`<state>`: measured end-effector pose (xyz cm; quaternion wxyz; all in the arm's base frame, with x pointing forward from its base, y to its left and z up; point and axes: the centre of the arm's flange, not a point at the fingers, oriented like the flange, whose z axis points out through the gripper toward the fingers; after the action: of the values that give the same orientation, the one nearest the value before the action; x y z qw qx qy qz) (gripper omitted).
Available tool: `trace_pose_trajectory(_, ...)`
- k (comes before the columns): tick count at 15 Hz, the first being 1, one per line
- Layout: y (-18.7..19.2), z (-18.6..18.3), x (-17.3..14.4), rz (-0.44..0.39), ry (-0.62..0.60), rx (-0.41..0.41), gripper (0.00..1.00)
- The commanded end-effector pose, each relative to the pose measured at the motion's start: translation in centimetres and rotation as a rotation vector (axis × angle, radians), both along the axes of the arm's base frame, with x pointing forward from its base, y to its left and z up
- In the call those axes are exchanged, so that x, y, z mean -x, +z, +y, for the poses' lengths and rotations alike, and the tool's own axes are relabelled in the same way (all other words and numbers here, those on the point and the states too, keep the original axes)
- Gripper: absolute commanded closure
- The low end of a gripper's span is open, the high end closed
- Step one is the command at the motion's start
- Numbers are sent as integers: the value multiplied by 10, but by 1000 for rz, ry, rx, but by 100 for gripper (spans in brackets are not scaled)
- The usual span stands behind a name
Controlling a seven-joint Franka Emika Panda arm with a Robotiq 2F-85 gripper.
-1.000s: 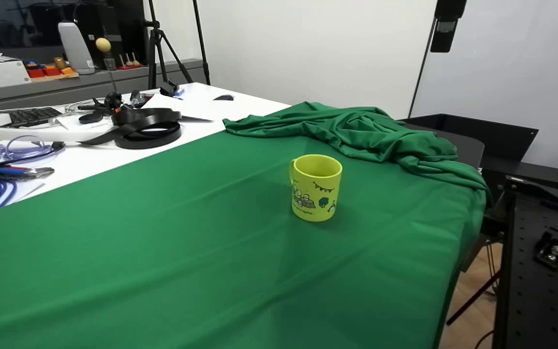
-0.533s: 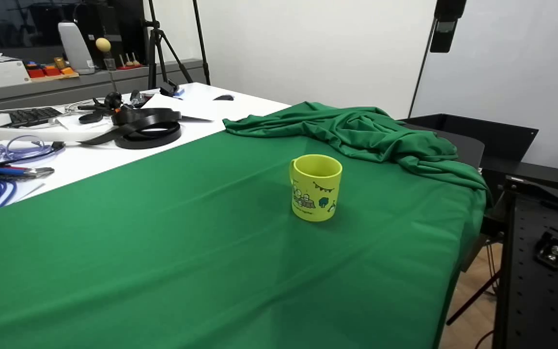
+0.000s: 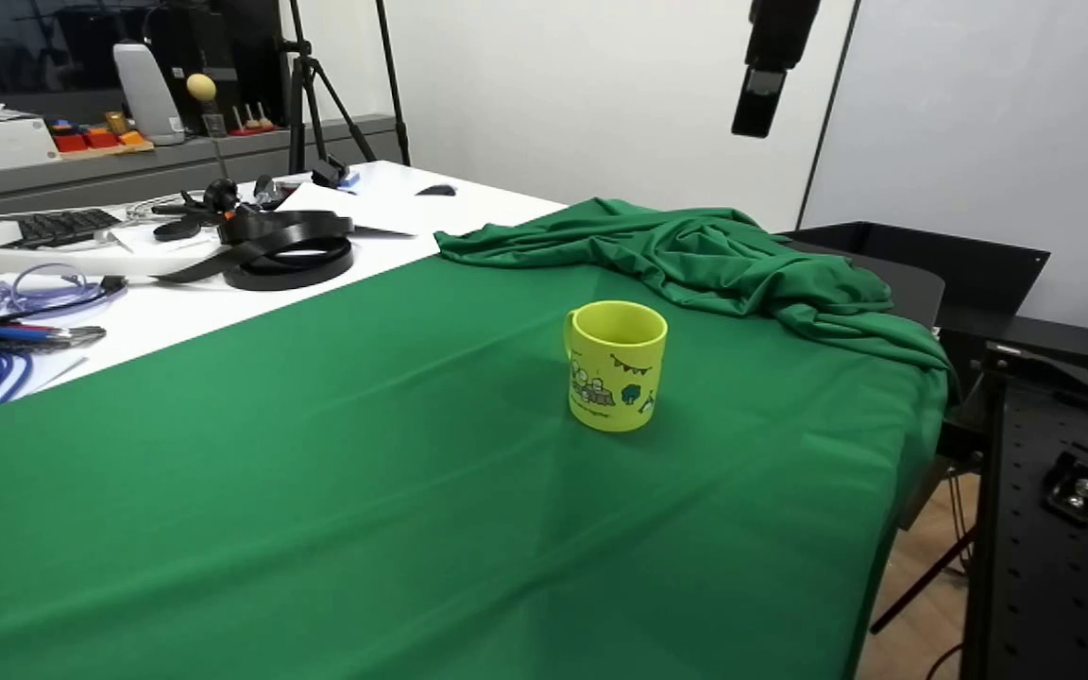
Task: Move the mug to the left
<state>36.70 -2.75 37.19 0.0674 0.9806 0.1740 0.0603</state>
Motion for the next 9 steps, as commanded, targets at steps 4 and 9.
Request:
trace_pose_trajectory(4, -24, 39, -12, 11, 124, -103, 0)
trace_pose_trajectory(9, -37, 47, -13, -65, 100, -76, 0)
